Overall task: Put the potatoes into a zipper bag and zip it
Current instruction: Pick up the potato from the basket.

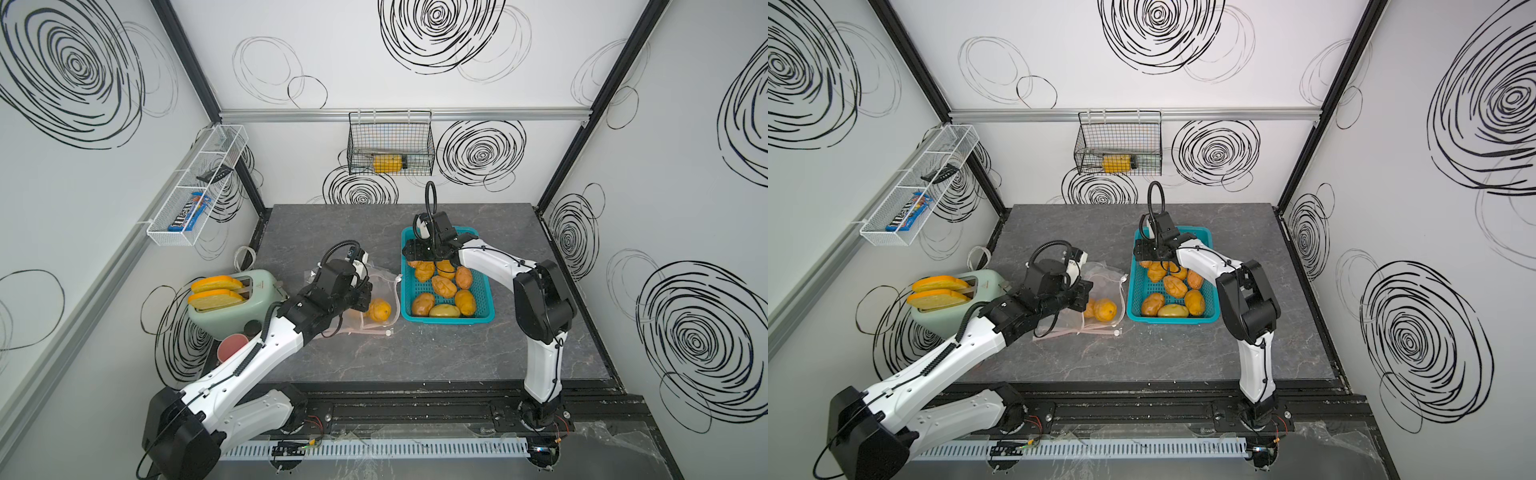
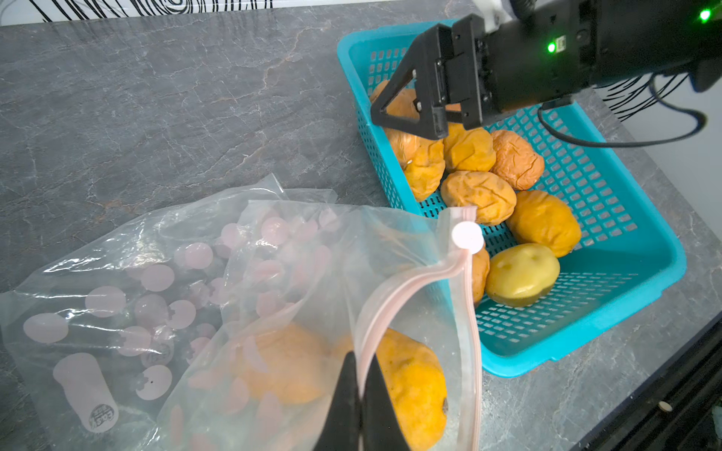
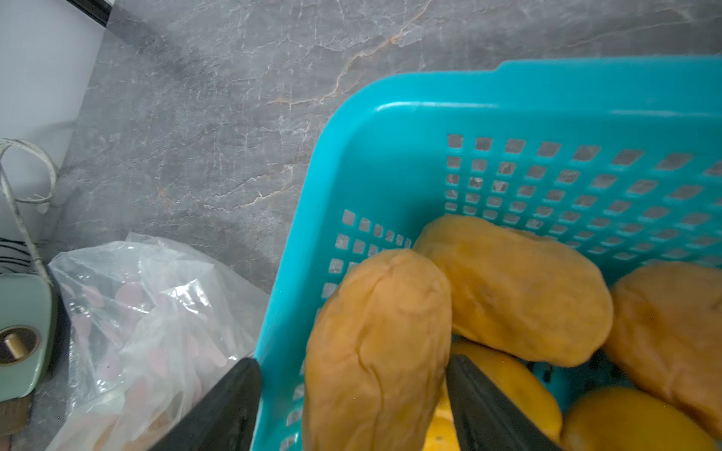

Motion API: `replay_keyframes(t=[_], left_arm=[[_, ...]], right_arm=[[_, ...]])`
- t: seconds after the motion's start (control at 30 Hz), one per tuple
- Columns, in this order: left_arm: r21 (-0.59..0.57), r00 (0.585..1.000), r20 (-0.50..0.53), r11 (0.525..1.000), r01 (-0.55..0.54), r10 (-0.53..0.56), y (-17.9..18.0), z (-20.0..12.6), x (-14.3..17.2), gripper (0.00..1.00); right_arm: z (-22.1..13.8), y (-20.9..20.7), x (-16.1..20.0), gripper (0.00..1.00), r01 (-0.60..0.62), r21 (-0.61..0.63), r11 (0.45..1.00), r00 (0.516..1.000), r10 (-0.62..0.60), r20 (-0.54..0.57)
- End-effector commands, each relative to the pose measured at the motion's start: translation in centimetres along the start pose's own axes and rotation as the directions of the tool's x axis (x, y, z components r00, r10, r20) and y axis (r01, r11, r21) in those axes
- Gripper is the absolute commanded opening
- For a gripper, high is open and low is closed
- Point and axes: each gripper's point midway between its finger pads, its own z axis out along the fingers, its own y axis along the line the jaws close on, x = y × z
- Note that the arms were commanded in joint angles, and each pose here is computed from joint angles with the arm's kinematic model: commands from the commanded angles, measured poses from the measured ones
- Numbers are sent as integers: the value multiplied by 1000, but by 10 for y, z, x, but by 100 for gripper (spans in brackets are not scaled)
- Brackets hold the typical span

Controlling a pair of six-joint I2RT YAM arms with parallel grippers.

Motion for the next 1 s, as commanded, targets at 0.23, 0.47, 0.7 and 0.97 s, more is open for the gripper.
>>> replay_keyframes(t=[0.23, 0.47, 0.7, 0.97], left_arm=[[-7, 999, 36, 1000, -7, 7, 0, -5, -8, 0], [-7, 999, 30, 1000, -11, 11, -1, -4, -7, 0], [-8, 1000, 27, 1000, -10, 11, -1, -4, -6, 0], [-7, 1000, 25, 1000, -11, 11, -1, -3, -6, 0]], right_arm=[[-1, -32, 17, 73, -45, 89, 995, 998, 48, -39], [-13, -25, 10, 72, -49, 50, 998, 999, 49, -10], [0, -33, 15, 71, -36, 76, 996, 998, 40, -45], [19, -36, 27, 70, -18, 91, 996, 995, 26, -96]])
